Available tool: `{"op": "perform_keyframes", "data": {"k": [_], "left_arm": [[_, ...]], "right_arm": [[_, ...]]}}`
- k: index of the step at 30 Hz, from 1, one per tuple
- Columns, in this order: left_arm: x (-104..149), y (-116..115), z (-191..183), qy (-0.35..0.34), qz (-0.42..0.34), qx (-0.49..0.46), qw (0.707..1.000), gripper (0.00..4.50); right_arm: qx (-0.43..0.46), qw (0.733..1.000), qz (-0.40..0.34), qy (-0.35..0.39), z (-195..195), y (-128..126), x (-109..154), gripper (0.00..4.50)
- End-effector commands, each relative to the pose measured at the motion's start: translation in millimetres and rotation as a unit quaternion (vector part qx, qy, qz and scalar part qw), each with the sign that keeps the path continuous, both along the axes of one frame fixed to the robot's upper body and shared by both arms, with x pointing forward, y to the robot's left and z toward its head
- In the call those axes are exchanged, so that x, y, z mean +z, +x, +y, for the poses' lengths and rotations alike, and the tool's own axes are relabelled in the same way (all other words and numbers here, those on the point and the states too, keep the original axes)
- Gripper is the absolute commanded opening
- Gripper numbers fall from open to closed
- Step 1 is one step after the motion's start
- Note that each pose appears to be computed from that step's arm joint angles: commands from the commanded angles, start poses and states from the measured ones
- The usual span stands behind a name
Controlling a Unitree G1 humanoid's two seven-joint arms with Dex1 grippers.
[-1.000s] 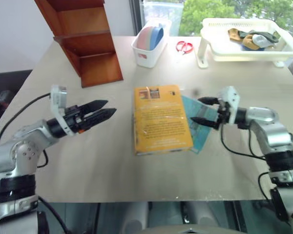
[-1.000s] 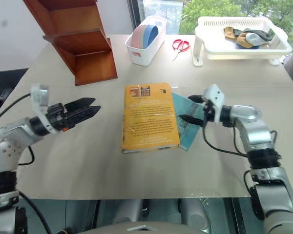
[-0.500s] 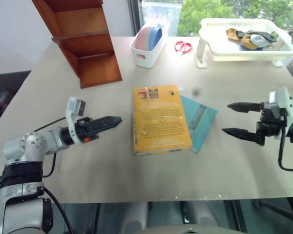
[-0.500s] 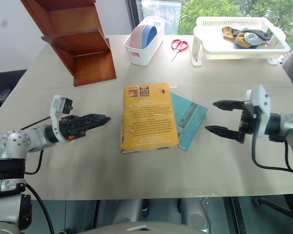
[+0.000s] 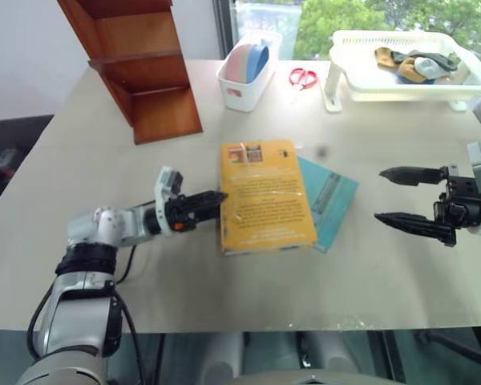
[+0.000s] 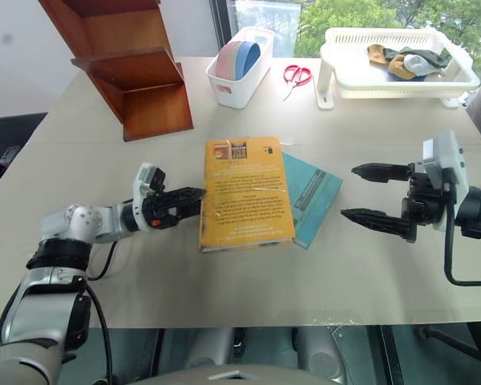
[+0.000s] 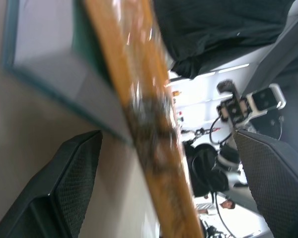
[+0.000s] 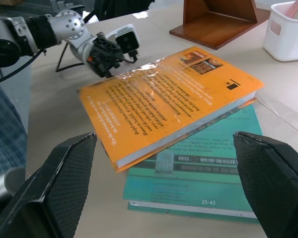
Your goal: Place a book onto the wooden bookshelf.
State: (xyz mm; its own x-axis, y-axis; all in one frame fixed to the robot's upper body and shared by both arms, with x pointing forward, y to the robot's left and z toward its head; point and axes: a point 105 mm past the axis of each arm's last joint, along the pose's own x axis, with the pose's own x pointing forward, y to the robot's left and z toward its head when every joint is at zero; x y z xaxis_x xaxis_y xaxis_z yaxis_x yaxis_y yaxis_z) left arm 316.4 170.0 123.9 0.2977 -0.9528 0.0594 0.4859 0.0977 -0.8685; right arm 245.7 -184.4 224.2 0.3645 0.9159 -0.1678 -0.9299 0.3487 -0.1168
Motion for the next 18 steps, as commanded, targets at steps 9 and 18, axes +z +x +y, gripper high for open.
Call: {"op": "perform_keyframes", "data": {"k": [9,18], "left_arm": [[3,2,1,-0.009,-0.031,-0.02,0.999,1.81],[17,-8,5,0.005,-0.069,-0.026,0.997,0.12]], "right_arm": [[-0.003,1.0,-0.024,-0.013,-2,-7,8,4.5],[0.016,0.999,-0.032,0.017,-3,-6,15,4.5]]}}
